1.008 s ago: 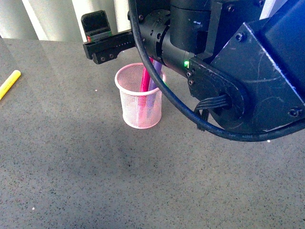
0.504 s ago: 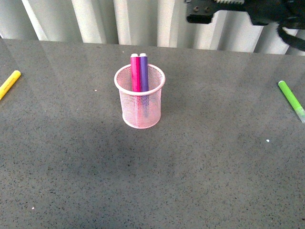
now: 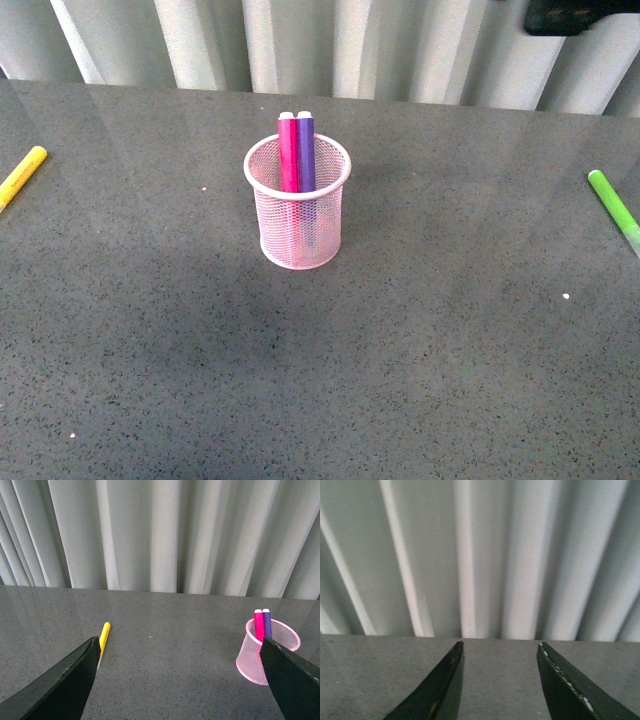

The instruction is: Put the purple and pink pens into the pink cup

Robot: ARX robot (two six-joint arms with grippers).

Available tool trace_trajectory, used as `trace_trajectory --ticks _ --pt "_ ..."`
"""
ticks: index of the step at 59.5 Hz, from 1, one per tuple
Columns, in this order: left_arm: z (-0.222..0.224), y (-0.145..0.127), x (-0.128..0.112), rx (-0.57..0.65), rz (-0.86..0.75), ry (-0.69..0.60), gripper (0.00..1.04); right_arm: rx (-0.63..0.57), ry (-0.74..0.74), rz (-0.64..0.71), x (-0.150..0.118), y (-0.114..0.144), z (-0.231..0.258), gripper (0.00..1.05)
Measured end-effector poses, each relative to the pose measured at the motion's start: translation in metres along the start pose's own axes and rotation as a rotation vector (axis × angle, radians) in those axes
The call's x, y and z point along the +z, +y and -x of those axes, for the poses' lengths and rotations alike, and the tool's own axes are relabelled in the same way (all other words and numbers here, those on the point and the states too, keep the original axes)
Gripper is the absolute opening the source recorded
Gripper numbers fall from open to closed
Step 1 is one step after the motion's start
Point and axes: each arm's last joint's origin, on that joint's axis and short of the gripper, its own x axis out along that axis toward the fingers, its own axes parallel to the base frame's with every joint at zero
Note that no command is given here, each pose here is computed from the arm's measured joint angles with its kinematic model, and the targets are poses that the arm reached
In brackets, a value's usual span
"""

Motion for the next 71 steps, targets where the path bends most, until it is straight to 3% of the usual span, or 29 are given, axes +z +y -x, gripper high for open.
trace_trajectory --ticks 11,22,46,71 --pt "0.0 0.0 0.0 0.0 0.0 0.0 0.98 0.021 0.019 0.016 -0.009 -0.027 0.039 0.03" --pt "0.0 0.0 0.0 0.0 0.0 0.0 0.98 0.005 0.03 0.016 -0.021 -0.046 0.067 0.03" --pt "0.0 0.0 0.0 0.0 0.0 0.0 0.98 0.01 0.019 0.011 -0.018 -0.071 0.112 0.03" --pt "0.0 0.0 0.0 0.0 0.0 0.0 0.98 0.002 -0.011 0.011 -0.008 -0.073 0.134 0.03"
